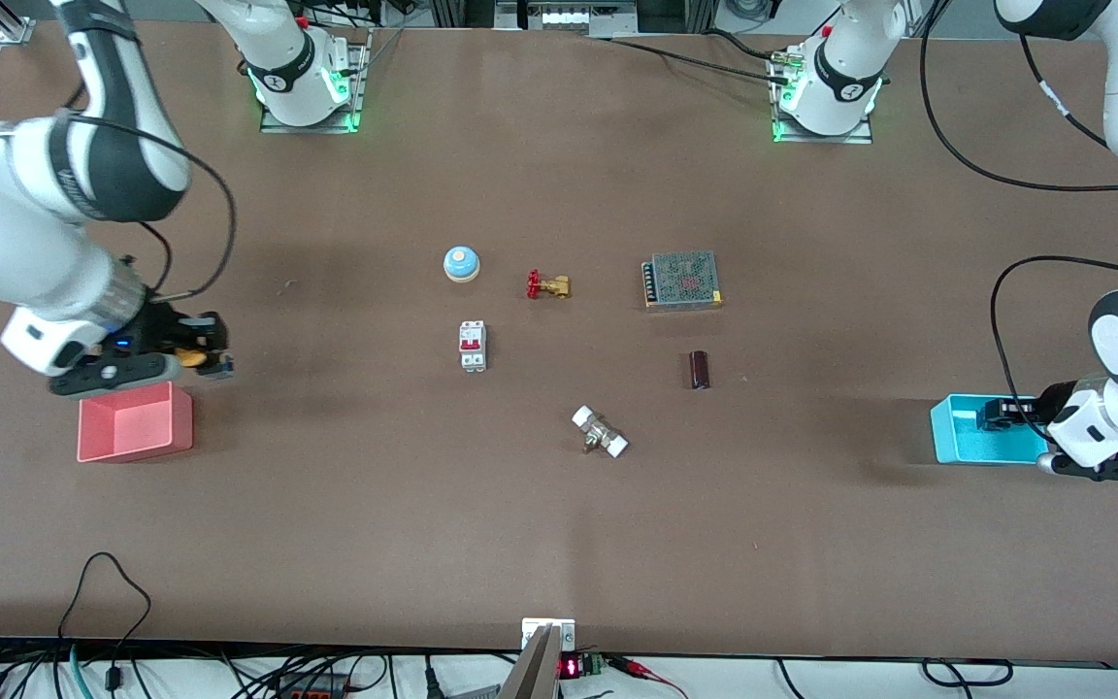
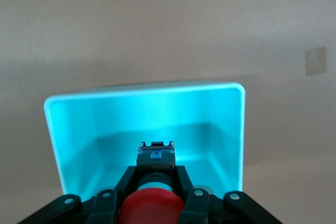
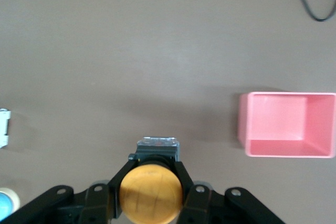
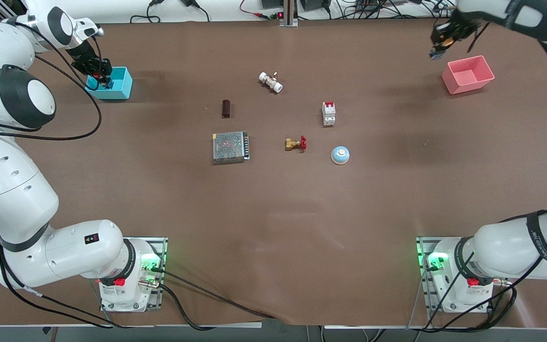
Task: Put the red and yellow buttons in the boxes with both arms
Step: 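Lower the yellow button into the pink box while the left gripper releases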
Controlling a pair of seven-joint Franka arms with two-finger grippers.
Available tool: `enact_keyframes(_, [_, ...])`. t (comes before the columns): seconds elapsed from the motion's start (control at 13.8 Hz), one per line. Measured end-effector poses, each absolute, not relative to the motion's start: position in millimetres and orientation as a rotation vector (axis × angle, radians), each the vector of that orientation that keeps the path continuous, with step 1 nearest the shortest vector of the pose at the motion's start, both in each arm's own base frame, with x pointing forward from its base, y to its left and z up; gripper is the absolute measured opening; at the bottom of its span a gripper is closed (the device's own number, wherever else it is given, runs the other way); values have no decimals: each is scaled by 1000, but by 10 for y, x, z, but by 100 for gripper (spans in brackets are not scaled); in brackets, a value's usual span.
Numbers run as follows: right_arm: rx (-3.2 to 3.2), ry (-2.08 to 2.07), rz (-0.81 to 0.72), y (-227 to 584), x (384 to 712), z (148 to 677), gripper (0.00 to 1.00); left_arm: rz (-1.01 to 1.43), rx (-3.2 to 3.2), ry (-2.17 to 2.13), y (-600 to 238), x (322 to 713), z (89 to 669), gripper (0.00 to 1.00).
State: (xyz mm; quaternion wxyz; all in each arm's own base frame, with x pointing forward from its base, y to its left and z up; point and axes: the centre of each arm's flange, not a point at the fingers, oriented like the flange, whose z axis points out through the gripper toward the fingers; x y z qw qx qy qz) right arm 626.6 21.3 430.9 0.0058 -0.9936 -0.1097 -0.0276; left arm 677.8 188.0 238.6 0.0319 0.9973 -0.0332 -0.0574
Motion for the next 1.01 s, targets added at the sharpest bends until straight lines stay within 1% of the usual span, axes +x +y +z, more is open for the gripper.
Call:
enact_keyframes(0.22, [-3115,-404,-50,-405,6309,4096,36,-172,3071,-100,1883,6794,2173,35])
enact_keyframes(0.43, [-3113,-464,-81,-901,6395,3774,36,-150,3076,-99,1888,6811,2049,36])
enact_keyframes(0.51, [-3112,-483,-99,-1044,6428,3661,36,-149,3076,-99,1888,6812,2041,41])
enact_keyframes(0.8, [-3115,-528,-162,-1398,6551,3302,36,-127,3082,-88,1948,6836,2099,79])
enact_keyframes(0.87, [-3114,-542,-173,-1436,6571,3228,36,-122,3083,-84,1970,6841,2118,90])
enact_keyframes(0.94, [-3114,-548,-182,-1475,6585,3152,36,-125,3082,-80,1988,6842,2139,99])
enact_keyframes(1.01, [-3114,-545,-188,-1505,6593,3072,36,-139,3079,-79,1995,6842,2175,100])
